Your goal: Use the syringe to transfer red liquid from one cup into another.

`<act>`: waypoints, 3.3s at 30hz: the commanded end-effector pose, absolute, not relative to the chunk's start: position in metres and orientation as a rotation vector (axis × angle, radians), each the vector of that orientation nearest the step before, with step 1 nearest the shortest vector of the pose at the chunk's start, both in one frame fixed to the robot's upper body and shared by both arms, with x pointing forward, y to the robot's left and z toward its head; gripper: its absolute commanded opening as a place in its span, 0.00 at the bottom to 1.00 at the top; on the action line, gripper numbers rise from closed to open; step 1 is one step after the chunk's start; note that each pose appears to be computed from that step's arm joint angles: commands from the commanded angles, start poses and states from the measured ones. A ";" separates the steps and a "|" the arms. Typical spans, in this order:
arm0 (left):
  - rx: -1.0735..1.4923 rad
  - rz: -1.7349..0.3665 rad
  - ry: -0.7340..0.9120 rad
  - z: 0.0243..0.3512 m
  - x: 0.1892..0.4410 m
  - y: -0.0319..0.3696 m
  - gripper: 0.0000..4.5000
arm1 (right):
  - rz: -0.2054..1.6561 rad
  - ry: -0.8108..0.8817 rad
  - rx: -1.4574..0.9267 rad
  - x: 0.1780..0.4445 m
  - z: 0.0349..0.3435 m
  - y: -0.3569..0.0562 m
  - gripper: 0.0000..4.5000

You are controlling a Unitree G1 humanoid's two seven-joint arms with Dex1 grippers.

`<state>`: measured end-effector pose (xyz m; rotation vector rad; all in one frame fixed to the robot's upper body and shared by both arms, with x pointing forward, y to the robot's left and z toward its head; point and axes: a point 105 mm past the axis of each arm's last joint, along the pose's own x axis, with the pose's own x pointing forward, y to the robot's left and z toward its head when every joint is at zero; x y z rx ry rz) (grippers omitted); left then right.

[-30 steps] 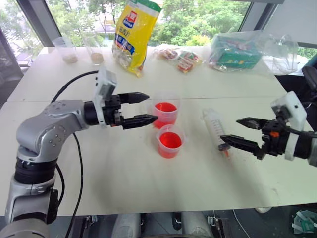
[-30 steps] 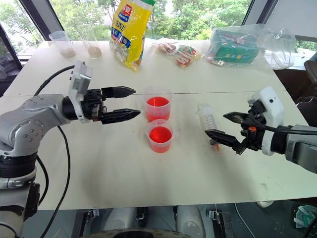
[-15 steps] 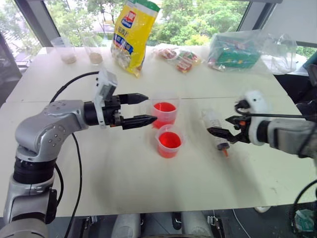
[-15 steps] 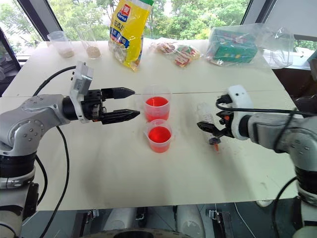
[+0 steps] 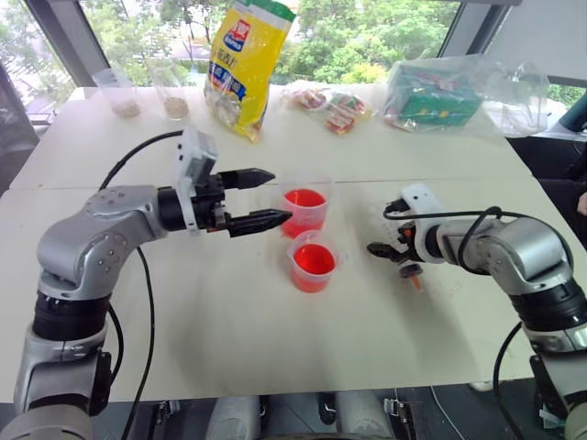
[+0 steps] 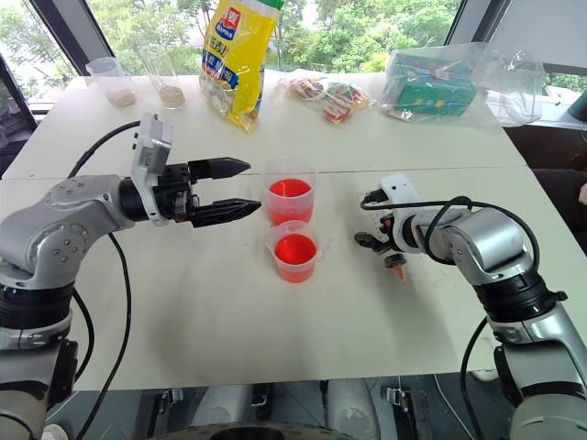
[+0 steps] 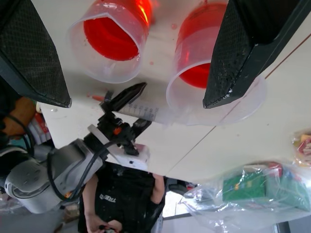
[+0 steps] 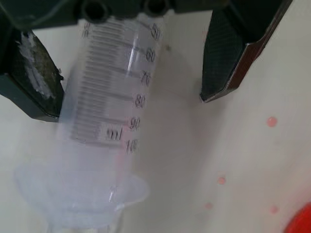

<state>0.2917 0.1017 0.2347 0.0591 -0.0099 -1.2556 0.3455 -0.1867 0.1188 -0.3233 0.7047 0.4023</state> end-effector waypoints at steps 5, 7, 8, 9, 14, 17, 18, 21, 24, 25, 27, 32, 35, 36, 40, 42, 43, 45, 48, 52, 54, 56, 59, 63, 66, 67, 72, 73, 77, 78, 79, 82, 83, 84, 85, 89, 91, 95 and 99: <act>0.092 -1.246 -0.062 0.235 0.288 0.102 1.00 | 0.353 0.688 -0.277 0.368 0.122 -0.190 0.99; 0.087 -1.240 -0.063 0.233 0.289 0.103 1.00 | 0.365 0.697 -0.277 0.369 0.121 -0.187 0.94; 0.086 -1.235 -0.065 0.232 0.290 0.103 1.00 | 0.370 0.701 -0.284 0.369 0.120 -0.186 0.88; 0.080 -1.232 -0.069 0.232 0.290 0.103 1.00 | 0.374 0.706 -0.292 0.368 0.120 -0.186 0.82; 0.075 -1.227 -0.075 0.235 0.291 0.100 1.00 | 0.390 0.711 -0.311 0.362 0.122 -0.188 0.32; 0.078 -1.223 -0.083 0.239 0.294 0.100 1.00 | 0.385 0.674 -0.308 0.362 0.134 -0.189 0.32; 0.079 -1.219 -0.089 0.242 0.295 0.101 1.00 | 0.383 0.630 -0.293 0.363 0.145 -0.189 0.32; 0.085 -1.211 -0.104 0.248 0.299 0.104 1.00 | 0.420 0.447 -0.214 0.366 0.187 -0.181 0.32; 0.087 -1.204 -0.118 0.254 0.303 0.108 1.00 | 0.494 0.197 -0.125 0.363 0.239 -0.169 0.32; 0.087 -1.203 -0.121 0.255 0.304 0.109 1.00 | 0.511 0.149 -0.104 0.360 0.250 -0.167 0.32; 0.090 -1.204 -0.127 0.258 0.306 0.110 1.00 | 0.554 0.071 -0.063 0.355 0.267 -0.160 0.32; 0.096 -1.211 -0.153 0.270 0.316 0.115 1.00 | 0.819 -0.425 0.106 0.315 0.334 -0.107 0.32; 0.084 -1.211 -0.168 0.277 0.320 0.117 1.00 | 0.850 -0.567 0.160 0.317 0.345 -0.091 0.32; 0.082 -1.212 -0.172 0.278 0.321 0.117 1.00 | 0.853 -0.596 0.184 0.320 0.347 -0.087 0.32; 0.089 -1.222 -0.179 0.282 0.322 0.117 1.00 | 0.851 -0.672 0.241 0.341 0.342 -0.076 0.32; 0.091 -1.224 -0.181 0.284 0.321 0.118 1.00 | 0.839 -0.670 0.255 0.356 0.327 -0.073 0.32; 0.092 -1.225 -0.183 0.285 0.321 0.119 1.00 | 0.836 -0.669 0.255 0.361 0.320 -0.071 0.32; 0.093 -1.224 -0.185 0.286 0.320 0.120 1.00 | 0.824 -0.663 0.249 0.369 0.308 -0.070 0.32; 0.095 -1.215 -0.193 0.289 0.320 0.122 1.00 | 0.814 -0.642 0.275 0.379 0.288 -0.067 0.32; 0.100 -1.212 -0.197 0.290 0.319 0.120 1.00 | 0.819 -0.605 0.294 0.382 0.265 -0.060 0.32; 0.101 -1.213 -0.199 0.290 0.320 0.118 1.00 | 0.835 -0.592 0.289 0.379 0.256 -0.055 0.32; 0.093 -1.213 -0.210 0.292 0.323 0.114 1.00 | 0.854 -0.571 0.280 0.375 0.246 -0.050 0.32; 0.083 -1.220 -0.221 0.294 0.326 0.106 1.00 | 0.884 -0.544 0.255 0.370 0.234 -0.044 0.32; 0.076 -1.245 -0.227 0.293 0.328 0.094 1.00 | 0.899 -0.520 0.232 0.367 0.222 -0.040 0.32; 0.065 -1.279 -0.219 0.289 0.328 0.082 1.00 | 0.906 -0.513 0.210 0.365 0.217 -0.038 0.32; 0.061 -1.289 -0.209 0.287 0.328 0.079 1.00 | 0.905 -0.513 0.206 0.365 0.217 -0.038 0.32; 0.057 -1.299 -0.180 0.277 0.329 0.074 1.00 | 0.904 -0.514 0.188 0.367 0.216 -0.038 0.32; 0.056 -1.298 -0.179 0.277 0.330 0.073 1.00 | 0.905 -0.514 0.186 0.367 0.216 -0.038 0.32; 0.049 -1.298 -0.183 0.277 0.333 0.070 1.00 | 0.914 -0.512 0.167 0.367 0.215 -0.036 0.32; 0.047 -1.296 -0.188 0.278 0.334 0.069 1.00 | 0.918 -0.511 0.163 0.366 0.215 -0.035 0.32; 0.046 -1.294 -0.194 0.279 0.334 0.068 1.00 | 0.922 -0.511 0.161 0.366 0.214 -0.035 0.32; 0.046 -1.287 -0.210 0.284 0.336 0.069 1.00 | 0.927 -0.509 0.160 0.366 0.214 -0.033 0.32; 0.046 -1.286 -0.212 0.285 0.336 0.070 1.00 | 0.929 -0.509 0.160 0.366 0.214 -0.033 0.32; 0.045 -1.286 -0.213 0.285 0.336 0.070 1.00 | 0.931 -0.508 0.159 0.365 0.214 -0.033 0.32; 0.046 -1.286 -0.214 0.285 0.337 0.070 1.00 | 0.935 -0.508 0.158 0.365 0.214 -0.033 0.32; 0.035 -1.304 -0.212 0.284 0.336 0.064 1.00 | 0.943 -0.503 0.153 0.364 0.213 -0.032 0.32; 0.027 -1.323 -0.206 0.282 0.335 0.061 1.00 | 0.948 -0.501 0.150 0.363 0.212 -0.031 0.32; 0.018 -1.325 -0.201 0.279 0.338 0.056 0.88 | 0.956 -0.497 0.140 0.362 0.211 -0.030 0.32; 0.011 -1.312 -0.202 0.278 0.342 0.055 0.51 | 0.962 -0.493 0.134 0.361 0.209 -0.029 0.32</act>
